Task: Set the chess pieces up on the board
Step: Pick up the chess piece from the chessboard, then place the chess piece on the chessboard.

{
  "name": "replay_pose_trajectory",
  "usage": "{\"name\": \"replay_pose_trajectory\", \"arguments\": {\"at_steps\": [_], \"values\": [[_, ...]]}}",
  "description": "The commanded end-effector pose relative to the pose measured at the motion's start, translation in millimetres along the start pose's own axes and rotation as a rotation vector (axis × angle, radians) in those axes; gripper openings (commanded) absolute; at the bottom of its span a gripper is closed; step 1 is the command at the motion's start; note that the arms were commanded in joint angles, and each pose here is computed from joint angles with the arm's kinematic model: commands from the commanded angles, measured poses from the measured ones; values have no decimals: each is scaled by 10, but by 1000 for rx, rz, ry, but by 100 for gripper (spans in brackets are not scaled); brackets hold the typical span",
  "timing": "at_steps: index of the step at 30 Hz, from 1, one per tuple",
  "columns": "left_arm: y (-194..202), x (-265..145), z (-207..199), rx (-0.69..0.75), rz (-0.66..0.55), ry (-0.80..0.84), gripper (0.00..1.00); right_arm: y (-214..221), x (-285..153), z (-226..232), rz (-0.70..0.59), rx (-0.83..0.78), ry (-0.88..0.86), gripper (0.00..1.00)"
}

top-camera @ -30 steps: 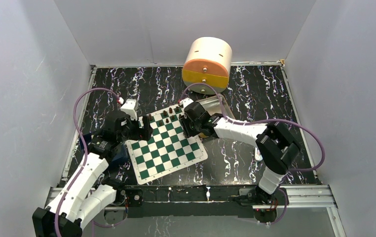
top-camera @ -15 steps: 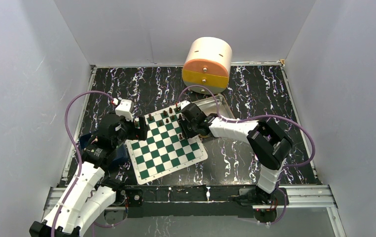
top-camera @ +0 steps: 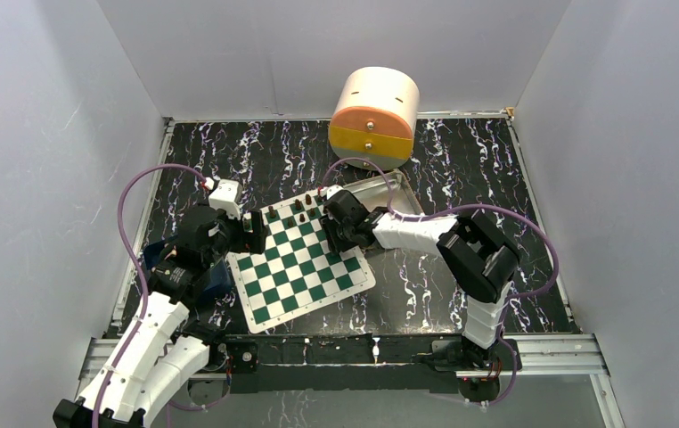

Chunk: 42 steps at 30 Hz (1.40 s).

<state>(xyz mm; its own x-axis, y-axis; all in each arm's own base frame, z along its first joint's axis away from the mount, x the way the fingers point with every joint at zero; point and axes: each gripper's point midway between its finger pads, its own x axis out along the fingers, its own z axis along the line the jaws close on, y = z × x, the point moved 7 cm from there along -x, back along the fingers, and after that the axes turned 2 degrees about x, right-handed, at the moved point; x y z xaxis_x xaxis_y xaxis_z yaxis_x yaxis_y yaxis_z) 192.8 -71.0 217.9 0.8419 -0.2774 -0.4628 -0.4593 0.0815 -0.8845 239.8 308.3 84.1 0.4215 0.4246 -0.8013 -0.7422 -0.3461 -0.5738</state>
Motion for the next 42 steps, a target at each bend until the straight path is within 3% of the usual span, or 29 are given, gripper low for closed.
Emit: {"name": "replay_pose_trajectory", "arguments": {"at_steps": [1, 14, 20, 25, 32, 36, 42], "values": [[-8, 0, 28, 10, -17, -18, 89, -181, 5, 69, -62, -16, -8, 48], [42, 37, 21, -67, -9, -38, 94, -156, 15, 65, -59, -56, 25, 32], [55, 111, -102, -144, 68, 36, 92, -206, -95, 99, -101, -108, -24, 23], [-44, 116, -296, -246, 147, 164, 77, -308, -300, 199, -199, -154, -138, 20], [-217, 65, -565, -422, 240, 341, 55, -377, -773, 442, -407, -220, -437, 18], [-270, 63, -694, -498, 301, 443, 52, -412, -1011, 567, -528, -206, -585, 17], [-313, 52, -792, -570, 337, 527, 52, -434, -1202, 663, -606, -167, -705, 17]]}}
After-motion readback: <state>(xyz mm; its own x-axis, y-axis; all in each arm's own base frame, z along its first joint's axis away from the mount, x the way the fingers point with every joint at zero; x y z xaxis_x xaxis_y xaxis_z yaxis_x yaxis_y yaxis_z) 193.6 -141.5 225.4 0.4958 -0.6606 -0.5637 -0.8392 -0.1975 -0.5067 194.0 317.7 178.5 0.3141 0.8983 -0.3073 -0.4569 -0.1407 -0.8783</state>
